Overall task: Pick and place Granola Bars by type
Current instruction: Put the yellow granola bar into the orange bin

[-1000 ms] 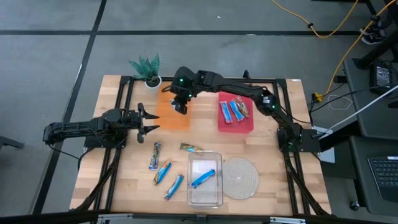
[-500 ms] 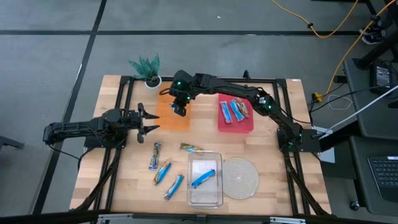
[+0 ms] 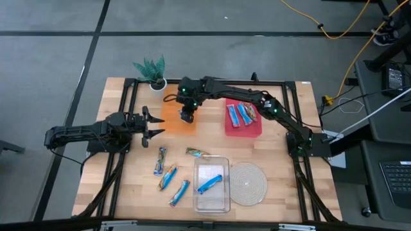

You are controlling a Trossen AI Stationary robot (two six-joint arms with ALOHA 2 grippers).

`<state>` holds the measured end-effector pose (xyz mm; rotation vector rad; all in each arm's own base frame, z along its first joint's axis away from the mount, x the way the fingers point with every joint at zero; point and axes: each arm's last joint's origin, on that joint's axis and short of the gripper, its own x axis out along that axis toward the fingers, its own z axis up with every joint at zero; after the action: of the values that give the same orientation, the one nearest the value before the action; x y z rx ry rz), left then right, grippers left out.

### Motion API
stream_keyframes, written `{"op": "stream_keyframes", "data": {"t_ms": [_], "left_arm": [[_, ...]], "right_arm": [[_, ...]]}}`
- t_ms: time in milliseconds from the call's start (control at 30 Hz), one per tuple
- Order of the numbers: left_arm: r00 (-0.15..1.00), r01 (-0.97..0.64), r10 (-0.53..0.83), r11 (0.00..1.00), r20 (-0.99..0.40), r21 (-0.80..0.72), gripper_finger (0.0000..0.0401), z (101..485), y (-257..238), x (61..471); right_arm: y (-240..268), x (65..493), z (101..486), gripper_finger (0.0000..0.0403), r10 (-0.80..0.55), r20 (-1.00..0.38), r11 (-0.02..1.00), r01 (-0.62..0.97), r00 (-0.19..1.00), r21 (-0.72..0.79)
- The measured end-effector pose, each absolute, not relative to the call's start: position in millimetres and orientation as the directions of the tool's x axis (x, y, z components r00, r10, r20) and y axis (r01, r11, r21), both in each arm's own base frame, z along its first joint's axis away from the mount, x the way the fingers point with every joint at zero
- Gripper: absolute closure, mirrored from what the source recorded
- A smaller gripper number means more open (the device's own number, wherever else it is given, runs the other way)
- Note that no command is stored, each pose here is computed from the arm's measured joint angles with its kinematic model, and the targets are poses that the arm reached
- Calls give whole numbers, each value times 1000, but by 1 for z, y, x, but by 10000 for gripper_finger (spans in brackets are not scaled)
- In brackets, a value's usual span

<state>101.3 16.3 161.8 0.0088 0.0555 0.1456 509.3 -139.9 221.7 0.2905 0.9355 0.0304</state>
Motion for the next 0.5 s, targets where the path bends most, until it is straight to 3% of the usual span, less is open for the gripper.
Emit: {"op": "stream_keyframes", "data": {"t_ms": [233, 500], "left_arm": [[988, -145, 145, 989, -55, 13, 207, 162, 16, 101], [988, -145, 145, 989, -55, 13, 207, 162, 16, 101]], "right_arm": [[-138, 509, 221, 306, 150, -799, 961, 103, 582, 256], [-129, 504, 243, 220, 121, -788, 970, 96, 604, 223]]}}
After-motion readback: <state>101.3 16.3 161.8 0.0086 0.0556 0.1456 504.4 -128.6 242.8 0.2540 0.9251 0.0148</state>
